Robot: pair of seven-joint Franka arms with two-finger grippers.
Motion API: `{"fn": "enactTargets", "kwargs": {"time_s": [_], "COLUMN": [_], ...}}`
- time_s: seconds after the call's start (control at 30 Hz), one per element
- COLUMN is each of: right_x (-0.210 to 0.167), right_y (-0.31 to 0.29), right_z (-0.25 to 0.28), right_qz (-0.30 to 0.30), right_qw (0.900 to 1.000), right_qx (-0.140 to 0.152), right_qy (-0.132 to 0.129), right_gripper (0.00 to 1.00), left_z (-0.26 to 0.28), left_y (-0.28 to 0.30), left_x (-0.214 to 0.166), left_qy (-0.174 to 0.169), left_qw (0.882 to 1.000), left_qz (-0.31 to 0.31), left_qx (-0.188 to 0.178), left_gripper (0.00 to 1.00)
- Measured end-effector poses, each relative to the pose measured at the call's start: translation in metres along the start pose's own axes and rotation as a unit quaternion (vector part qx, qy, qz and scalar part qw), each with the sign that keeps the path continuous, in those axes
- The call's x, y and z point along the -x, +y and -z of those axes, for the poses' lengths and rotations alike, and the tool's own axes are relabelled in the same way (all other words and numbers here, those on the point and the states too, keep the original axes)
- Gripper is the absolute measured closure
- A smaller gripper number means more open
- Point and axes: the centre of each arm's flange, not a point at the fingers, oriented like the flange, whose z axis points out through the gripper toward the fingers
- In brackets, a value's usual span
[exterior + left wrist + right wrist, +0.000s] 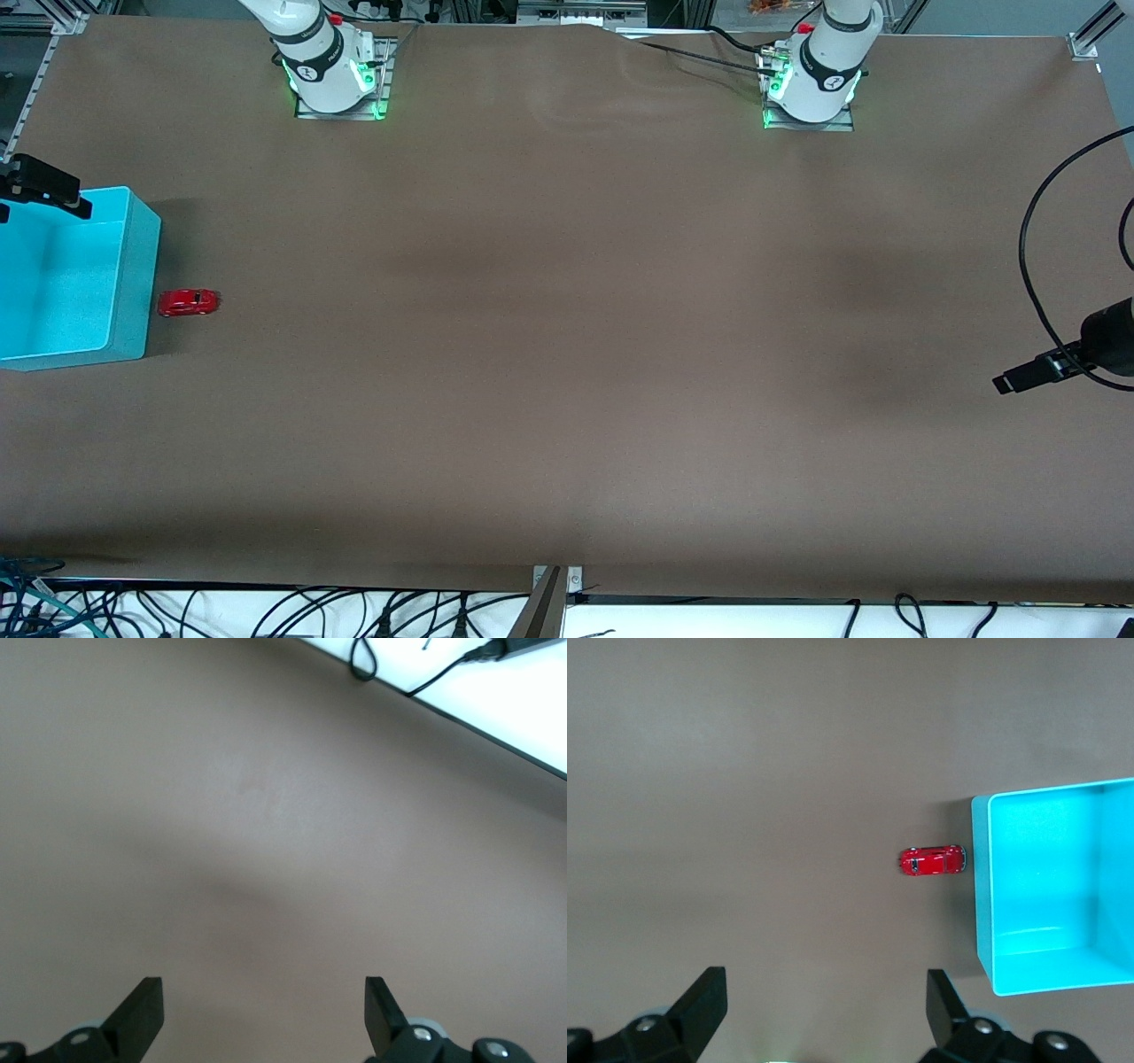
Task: Wind red beetle toy and store in blue box
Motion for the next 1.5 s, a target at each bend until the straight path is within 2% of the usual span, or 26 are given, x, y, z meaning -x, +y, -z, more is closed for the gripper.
{"fn": "enactTargets", "kwargs": {"time_s": [0.2,0.53,0.93,1.5], "right_x": [-0.004,-0.003,-0.013,-0.025], "right_y": [0.0,0.001,0.007,0.036], "right_z": [-0.008,-0.009,-0.028,-0.077], "right_qz": [-0.025,-0.029,-0.037,-0.083], "right_qw": [1.0,0.999,0.999,0.996], "right_qx": [0.0,-0.001,0.009,0.009], "right_qy": [-0.007,-0.014,-0.03,-0.018], "right_gripper": [0.0,0.0,0.0,0.0], "left_z": [0.0,0.0,-0.002,-0.002], "left_y": [-0.001,0.0,0.012,0.009], "left_x": [0.0,0.0,0.002,0.002], "left_qy": [0.001,-0.001,-0.002,-0.003], "left_qw": [0.999,0.993,0.991,0.991], "left_qz": [-0.037,-0.117,-0.135,-0.135], "left_qx": [-0.014,-0.016,-0.016,-0.018], "left_gripper": [0.0,0.0,0.0,0.0]}}
